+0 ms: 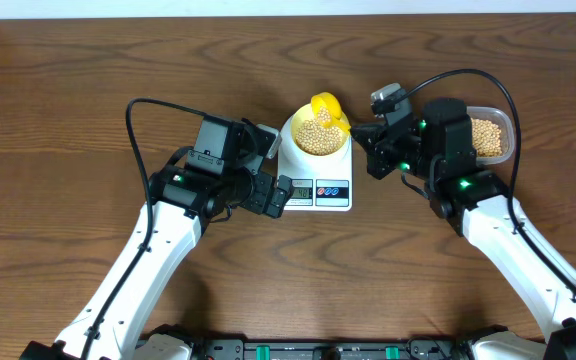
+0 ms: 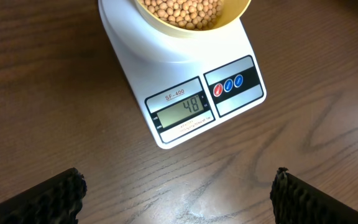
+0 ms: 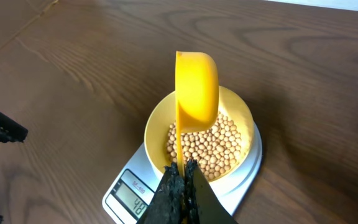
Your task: Scoop item into bowl and weigh 50g on scale
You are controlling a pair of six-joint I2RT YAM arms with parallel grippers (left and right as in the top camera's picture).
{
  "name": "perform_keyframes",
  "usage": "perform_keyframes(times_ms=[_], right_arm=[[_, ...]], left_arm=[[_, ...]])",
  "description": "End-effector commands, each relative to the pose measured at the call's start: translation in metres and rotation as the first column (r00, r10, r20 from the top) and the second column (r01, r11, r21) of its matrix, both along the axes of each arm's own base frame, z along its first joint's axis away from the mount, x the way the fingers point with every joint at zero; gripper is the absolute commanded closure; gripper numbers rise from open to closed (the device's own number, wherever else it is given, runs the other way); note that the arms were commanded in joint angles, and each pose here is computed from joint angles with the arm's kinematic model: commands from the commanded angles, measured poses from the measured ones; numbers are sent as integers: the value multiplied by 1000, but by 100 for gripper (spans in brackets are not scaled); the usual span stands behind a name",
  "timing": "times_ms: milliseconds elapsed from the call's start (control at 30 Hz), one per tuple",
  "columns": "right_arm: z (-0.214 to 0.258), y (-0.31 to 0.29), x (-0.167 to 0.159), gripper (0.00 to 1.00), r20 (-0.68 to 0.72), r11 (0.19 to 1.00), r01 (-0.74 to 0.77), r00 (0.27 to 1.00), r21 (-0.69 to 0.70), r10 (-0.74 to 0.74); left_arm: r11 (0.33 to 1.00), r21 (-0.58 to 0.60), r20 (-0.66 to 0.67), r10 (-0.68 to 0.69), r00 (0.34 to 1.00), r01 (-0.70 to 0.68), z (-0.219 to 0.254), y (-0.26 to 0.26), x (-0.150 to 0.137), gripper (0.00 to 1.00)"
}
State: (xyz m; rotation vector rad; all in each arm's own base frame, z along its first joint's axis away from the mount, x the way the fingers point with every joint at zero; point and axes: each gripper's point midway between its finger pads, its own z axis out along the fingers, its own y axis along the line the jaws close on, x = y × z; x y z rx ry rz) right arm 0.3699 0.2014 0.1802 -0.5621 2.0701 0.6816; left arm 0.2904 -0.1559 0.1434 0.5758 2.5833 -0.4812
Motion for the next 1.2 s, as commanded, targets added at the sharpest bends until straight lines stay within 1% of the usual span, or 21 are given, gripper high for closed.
perform_keyframes(times_ms=[0, 100, 133, 200, 300, 500, 667, 800, 900, 933, 1100, 1167], right_arm=[[12, 0, 2, 99, 45, 1000, 5, 999, -6, -5], [9, 1, -1, 99, 55, 999, -15, 998, -35, 17], [7, -4, 3, 99, 56, 999, 20, 998, -48, -17], [9, -5, 5, 99, 41, 999, 43, 998, -23, -42], [15, 7, -2, 99, 21, 999, -14, 1000, 39, 13], [15, 7, -2, 99, 6, 998, -4, 1000, 56, 4], [14, 2, 2, 99, 14, 999, 31, 999, 38, -32], [14, 3, 2, 99, 15, 999, 27, 1000, 37, -27], [7, 3, -3, 99, 45, 999, -20, 999, -34, 21], [7, 3, -2, 99, 46, 999, -15, 999, -37, 17], [20, 5, 5, 99, 80, 1000, 6, 997, 10, -7], [22, 4, 6, 99, 74, 999, 18, 997, 28, -20]], left_arm=[[1000, 3, 5, -16, 1000, 16, 0, -1, 1, 3], [1000, 2, 5, -16, 1000, 16, 0, -1, 1, 3], [1000, 2, 5, -16, 1000, 16, 0, -1, 1, 3], [1000, 3, 5, -16, 1000, 16, 0, -1, 1, 3], [1000, 3, 5, -16, 1000, 16, 0, -1, 1, 3], [1000, 3, 5, -16, 1000, 16, 0, -1, 1, 3], [1000, 3, 5, -16, 1000, 16, 0, -1, 1, 3], [1000, 3, 5, -16, 1000, 16, 0, -1, 1, 3], [1000, 3, 5, -16, 1000, 16, 0, -1, 1, 3], [1000, 2, 5, -16, 1000, 16, 0, -1, 1, 3], [1000, 3, 5, -16, 1000, 16, 0, -1, 1, 3], [1000, 3, 5, -16, 1000, 16, 0, -1, 1, 3]])
